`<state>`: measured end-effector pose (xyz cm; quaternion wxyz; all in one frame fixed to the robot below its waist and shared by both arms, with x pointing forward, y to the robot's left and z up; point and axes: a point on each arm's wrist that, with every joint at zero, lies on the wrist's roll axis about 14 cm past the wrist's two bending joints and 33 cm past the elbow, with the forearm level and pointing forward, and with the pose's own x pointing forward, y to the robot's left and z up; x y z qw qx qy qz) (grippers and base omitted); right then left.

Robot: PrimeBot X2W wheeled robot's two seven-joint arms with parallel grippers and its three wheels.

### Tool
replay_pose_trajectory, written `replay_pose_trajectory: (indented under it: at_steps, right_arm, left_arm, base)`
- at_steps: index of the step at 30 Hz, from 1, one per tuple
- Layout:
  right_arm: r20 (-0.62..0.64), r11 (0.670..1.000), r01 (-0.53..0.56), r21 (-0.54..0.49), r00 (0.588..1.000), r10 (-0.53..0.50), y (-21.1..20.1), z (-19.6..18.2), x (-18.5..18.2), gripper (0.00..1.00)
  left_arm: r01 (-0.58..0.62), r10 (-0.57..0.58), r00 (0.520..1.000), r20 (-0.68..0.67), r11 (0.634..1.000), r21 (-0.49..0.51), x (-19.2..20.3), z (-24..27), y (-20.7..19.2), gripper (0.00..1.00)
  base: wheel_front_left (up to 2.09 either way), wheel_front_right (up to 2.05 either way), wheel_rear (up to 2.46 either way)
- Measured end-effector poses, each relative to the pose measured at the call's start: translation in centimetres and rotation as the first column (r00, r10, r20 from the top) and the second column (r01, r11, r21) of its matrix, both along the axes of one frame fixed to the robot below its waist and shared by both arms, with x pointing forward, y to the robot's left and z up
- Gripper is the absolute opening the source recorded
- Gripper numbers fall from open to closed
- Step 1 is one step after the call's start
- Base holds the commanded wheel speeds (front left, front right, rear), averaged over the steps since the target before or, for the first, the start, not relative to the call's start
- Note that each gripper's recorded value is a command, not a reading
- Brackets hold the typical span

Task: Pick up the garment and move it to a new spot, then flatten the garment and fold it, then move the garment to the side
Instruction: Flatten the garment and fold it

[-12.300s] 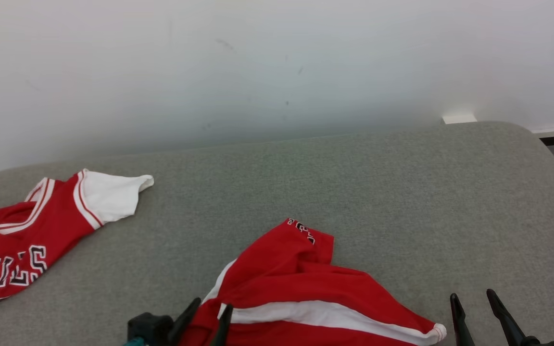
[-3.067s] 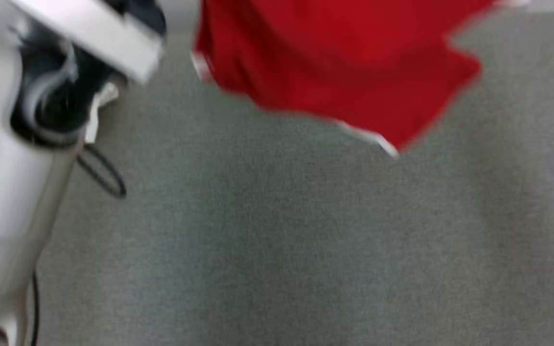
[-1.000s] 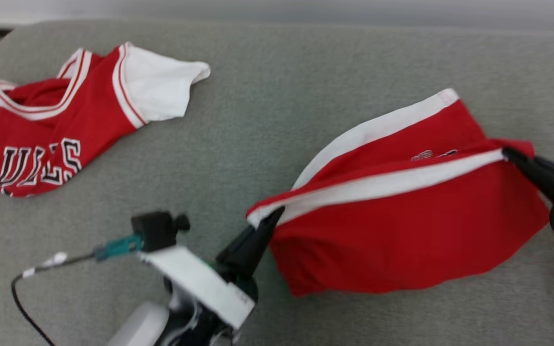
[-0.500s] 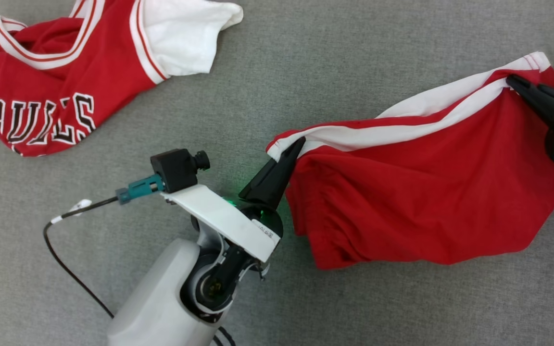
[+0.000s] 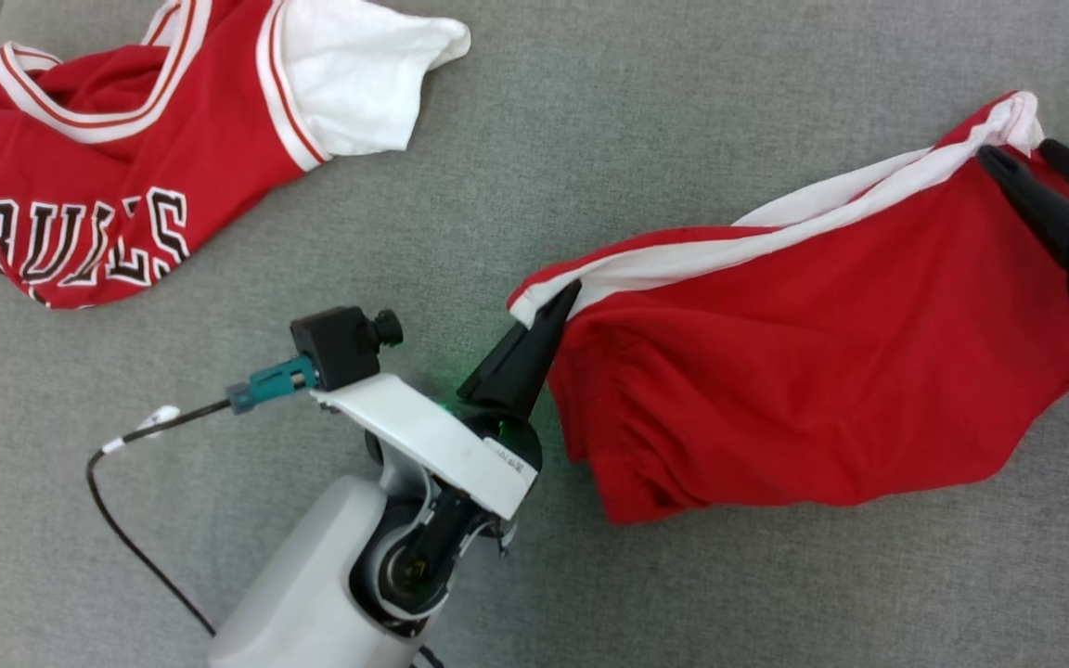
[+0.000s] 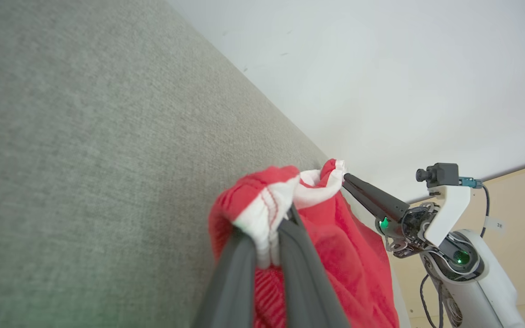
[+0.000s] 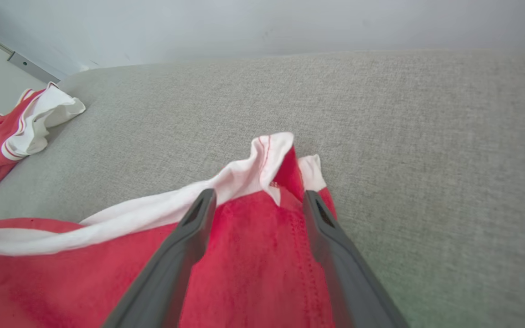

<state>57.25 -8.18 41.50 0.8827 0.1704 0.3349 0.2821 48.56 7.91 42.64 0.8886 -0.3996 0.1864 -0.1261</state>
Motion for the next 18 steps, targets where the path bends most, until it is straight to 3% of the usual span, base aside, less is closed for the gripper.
replay_pose_trajectory:
  at_steps: [2,3,8,12,15,18]
  right_arm:
    - [-0.007,1.0,0.01,-0.008,1.0,-0.01,-0.5,-0.1,-0.3,1.0]
    - [-0.01,1.0,0.015,-0.013,1.0,-0.015,-0.8,-0.1,-0.5,1.0]
    - [-0.032,0.999,0.029,-0.043,0.999,-0.031,-2.1,-0.4,-1.9,1.0]
    - [-0.048,0.997,0.033,-0.067,0.998,-0.036,-3.0,-0.6,-3.4,1.0]
    - [-0.016,0.995,0.045,-0.088,0.999,-0.047,-3.9,0.4,-3.6,1.0]
    - [0.029,0.991,0.06,-0.121,0.998,-0.056,-4.9,1.7,-3.3,1.0]
  left_arm:
    - [0.005,-0.005,1.0,-0.01,1.0,0.012,-0.4,-0.2,0.0,0.61]
    - [0.007,-0.007,1.0,-0.012,1.0,0.019,-0.7,-0.3,0.0,0.98]
    - [0.02,-0.019,1.0,-0.018,0.998,0.058,-1.8,-0.5,0.4,1.0]
    - [0.043,-0.044,0.999,0.003,0.984,0.174,-2.8,-0.7,1.1,1.0]
    - [0.036,-0.061,0.996,0.066,0.946,0.323,-3.2,-0.3,2.5,1.0]
    - [-0.069,-0.04,0.975,0.218,0.879,0.471,-2.6,2.0,4.5,1.0]
  base:
    - [0.0,0.0,0.0]
    - [0.0,0.0,0.0]
    - [0.0,0.0,0.0]
    - [0.0,0.0,0.0]
    - [0.0,0.0,0.0]
    - [0.0,0.0,0.0]
